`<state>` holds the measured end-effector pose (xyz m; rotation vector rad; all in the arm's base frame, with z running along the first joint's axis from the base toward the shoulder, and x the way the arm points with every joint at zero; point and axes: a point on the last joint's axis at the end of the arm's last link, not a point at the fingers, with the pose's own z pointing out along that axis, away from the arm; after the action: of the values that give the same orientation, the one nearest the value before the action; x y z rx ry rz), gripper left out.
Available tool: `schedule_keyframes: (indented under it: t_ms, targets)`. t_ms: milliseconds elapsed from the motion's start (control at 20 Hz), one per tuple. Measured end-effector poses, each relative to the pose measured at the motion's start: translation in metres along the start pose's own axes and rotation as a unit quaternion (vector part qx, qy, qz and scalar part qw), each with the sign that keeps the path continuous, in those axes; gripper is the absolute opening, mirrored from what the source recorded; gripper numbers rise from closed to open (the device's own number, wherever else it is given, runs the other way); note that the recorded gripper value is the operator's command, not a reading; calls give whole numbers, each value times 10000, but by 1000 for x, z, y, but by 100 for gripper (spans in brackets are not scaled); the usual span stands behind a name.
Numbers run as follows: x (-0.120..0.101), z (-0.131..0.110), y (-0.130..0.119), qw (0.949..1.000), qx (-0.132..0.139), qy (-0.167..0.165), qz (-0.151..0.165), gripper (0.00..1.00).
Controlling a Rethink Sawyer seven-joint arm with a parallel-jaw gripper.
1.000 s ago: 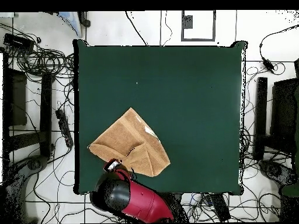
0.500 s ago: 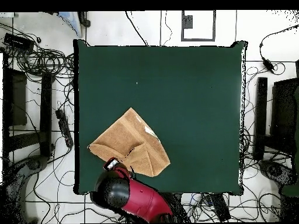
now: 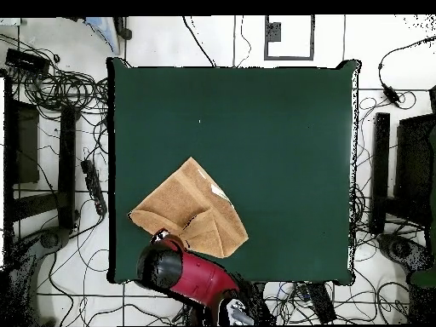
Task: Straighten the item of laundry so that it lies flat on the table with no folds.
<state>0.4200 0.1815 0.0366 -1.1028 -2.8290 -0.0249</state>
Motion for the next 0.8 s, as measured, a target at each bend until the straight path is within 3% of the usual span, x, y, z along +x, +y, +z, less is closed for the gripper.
schedule_keyframes:
  t_ms: [300,550,800]
  targets:
    - [6,30,-10,9994,328,15,-66,100]
    - [-6,52,-33,9983,574,5,75,100]
    - [-17,54,-48,9974,708,-106,65,100]
